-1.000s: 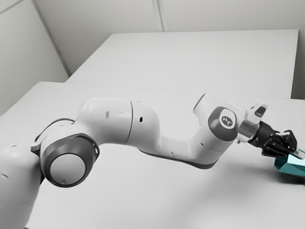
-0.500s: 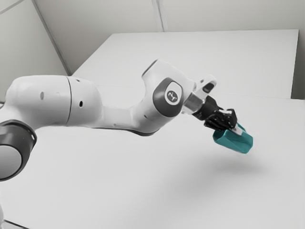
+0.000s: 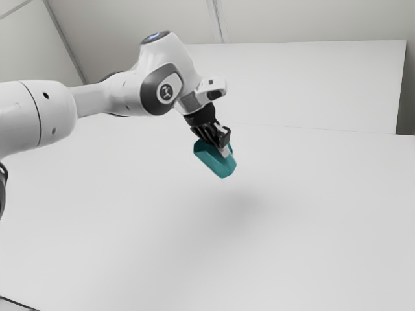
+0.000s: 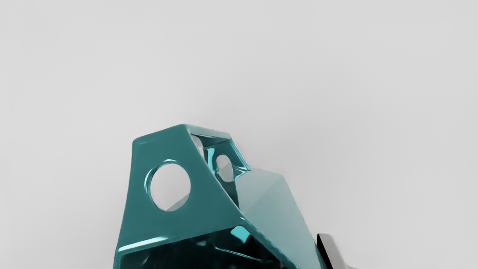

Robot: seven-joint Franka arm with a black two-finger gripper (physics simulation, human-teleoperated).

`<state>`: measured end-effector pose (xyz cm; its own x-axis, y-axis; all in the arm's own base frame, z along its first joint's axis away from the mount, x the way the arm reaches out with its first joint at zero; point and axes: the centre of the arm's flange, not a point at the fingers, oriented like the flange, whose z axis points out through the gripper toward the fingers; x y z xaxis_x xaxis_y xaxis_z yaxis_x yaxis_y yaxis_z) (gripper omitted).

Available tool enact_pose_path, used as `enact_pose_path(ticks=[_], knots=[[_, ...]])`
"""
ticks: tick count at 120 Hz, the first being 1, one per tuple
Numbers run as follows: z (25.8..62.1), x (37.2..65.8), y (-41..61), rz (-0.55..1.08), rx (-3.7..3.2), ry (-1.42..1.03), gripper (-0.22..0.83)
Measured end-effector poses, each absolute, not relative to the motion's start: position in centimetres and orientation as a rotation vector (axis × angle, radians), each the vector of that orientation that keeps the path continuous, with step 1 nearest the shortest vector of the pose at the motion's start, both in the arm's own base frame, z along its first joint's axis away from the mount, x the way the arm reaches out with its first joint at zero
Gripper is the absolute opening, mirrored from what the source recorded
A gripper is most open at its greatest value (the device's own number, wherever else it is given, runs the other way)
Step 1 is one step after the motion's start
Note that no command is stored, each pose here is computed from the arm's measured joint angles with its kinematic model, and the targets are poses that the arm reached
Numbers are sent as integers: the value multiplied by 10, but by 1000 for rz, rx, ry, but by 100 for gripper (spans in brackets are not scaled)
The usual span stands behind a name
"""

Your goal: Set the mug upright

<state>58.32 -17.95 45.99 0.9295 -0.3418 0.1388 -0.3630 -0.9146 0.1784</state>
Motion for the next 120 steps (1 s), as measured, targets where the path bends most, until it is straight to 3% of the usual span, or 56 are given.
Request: enact_pose_path(ticks=[52, 120], knots=[[462, 595, -38, 68, 3123, -353, -13], [355, 605, -22, -169, 3138, -316, -13]])
